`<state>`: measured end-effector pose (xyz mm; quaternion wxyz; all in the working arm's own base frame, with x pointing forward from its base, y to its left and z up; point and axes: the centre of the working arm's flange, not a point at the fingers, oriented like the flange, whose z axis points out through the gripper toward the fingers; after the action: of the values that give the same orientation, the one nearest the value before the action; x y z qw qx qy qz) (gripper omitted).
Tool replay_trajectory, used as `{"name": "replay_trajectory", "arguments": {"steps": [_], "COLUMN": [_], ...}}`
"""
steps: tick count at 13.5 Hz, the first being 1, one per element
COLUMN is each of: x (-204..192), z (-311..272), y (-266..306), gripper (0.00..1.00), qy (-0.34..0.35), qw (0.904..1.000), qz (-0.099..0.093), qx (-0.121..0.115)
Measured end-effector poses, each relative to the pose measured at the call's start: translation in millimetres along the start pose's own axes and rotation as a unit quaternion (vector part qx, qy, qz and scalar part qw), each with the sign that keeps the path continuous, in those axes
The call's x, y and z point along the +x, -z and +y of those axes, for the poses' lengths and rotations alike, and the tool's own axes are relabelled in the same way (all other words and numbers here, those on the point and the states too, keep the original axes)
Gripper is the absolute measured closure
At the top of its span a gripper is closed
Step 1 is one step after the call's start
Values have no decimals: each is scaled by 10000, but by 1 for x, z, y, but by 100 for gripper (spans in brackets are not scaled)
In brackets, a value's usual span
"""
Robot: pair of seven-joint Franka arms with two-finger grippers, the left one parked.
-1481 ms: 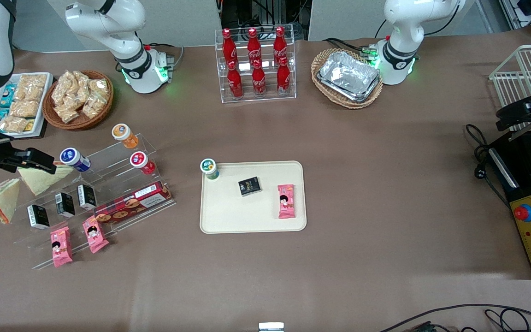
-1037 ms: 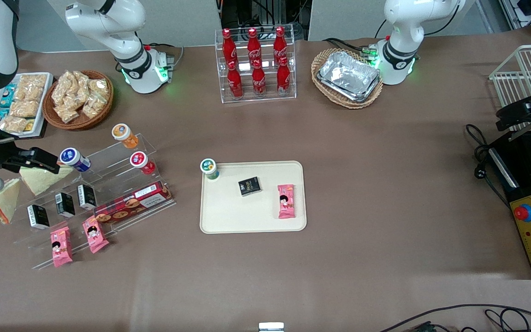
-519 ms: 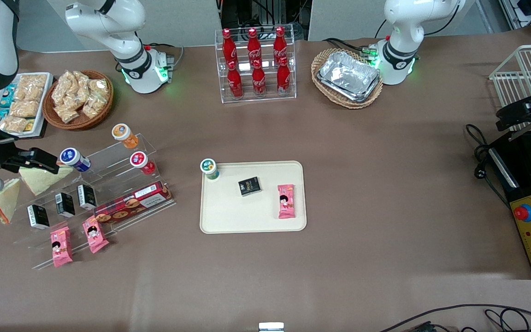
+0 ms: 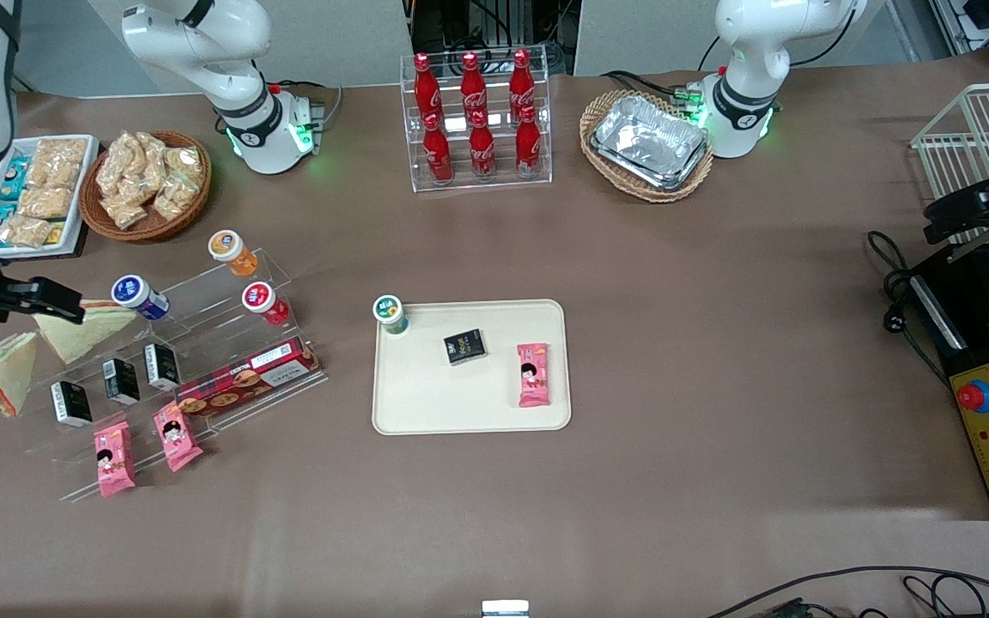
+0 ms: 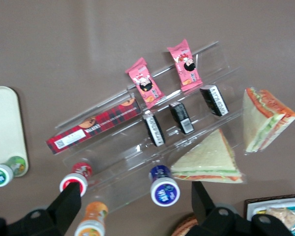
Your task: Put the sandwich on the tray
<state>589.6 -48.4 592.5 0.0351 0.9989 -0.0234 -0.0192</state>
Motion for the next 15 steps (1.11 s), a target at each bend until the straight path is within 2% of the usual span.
{"name": "replay_trajectory", "arguments": {"steps": [4, 5, 7, 11, 14, 15], "x": [2, 3, 8, 15, 29, 33], "z": [47, 60, 94, 182, 191, 194], "y": [-14, -18, -30, -72, -96, -106], "gripper": [0, 0, 0, 0, 0, 0], "qy": [-24, -43, 253, 993, 1305, 1384], "qw": [10000, 9999, 9994, 9943, 9902, 9891], "qz": [-71, -70, 19, 189, 259, 224], "qx": [-12, -78, -215, -335, -419, -453]}}
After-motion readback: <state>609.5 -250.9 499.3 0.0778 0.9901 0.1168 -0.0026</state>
